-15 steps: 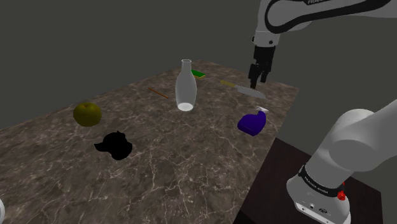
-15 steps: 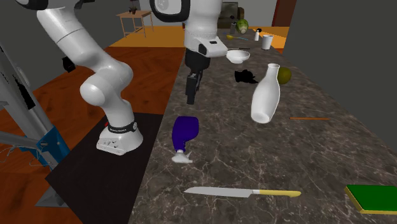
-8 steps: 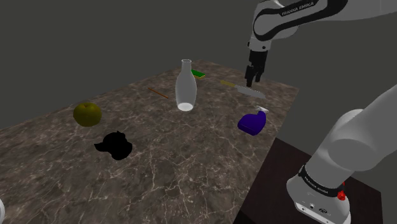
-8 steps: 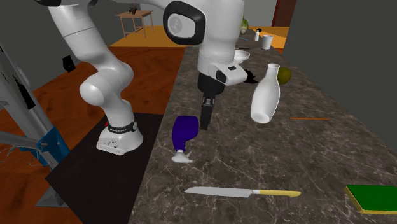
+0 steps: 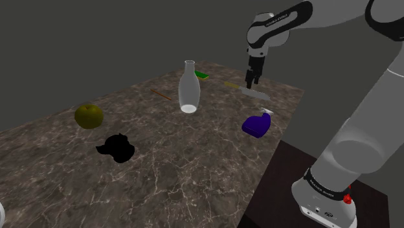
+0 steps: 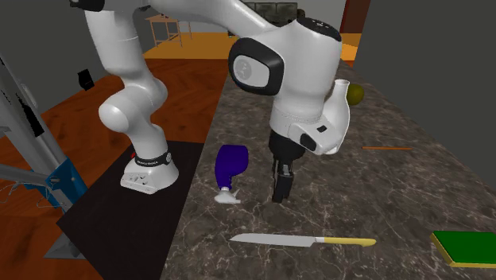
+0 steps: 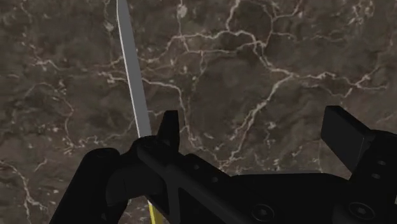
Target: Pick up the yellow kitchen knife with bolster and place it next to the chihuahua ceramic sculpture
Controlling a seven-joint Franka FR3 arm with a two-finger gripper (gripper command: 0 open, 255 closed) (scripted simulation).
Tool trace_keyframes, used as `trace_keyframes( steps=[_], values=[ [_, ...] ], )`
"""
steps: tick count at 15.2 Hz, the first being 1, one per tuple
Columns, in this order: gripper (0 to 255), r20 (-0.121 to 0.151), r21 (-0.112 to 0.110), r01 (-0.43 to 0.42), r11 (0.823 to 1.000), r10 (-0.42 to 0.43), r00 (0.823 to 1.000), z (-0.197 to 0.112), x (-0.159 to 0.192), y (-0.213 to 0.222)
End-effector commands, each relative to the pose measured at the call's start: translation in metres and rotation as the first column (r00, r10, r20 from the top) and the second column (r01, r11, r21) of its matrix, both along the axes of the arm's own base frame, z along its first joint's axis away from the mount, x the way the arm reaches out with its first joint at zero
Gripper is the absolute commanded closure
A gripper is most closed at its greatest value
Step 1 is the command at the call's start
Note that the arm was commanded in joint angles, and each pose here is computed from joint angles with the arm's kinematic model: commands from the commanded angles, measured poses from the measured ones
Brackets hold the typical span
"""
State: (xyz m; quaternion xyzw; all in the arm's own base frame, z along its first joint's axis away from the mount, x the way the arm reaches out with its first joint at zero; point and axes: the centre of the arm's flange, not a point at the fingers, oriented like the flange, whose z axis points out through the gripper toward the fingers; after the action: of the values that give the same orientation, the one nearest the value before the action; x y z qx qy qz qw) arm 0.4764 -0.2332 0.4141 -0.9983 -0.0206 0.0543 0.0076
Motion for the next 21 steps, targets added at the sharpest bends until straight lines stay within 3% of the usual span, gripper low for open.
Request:
trace_keyframes(
  steps=[1,8,15,21],
  values=[
    [0,0.001,0.002,-0.014,1.0,0.014,1.0,-0.01,0.014,-0.022],
    [0,0.007,0.01,-0.052,0.999,0.052,0.999,-0.046,0.064,-0.083],
    [0,0.007,0.01,-0.052,0.999,0.052,0.999,-0.083,0.061,-0.082],
    [0,0.007,0.01,-0.052,0.999,0.052,0.999,-0.086,0.06,-0.082]
  ],
)
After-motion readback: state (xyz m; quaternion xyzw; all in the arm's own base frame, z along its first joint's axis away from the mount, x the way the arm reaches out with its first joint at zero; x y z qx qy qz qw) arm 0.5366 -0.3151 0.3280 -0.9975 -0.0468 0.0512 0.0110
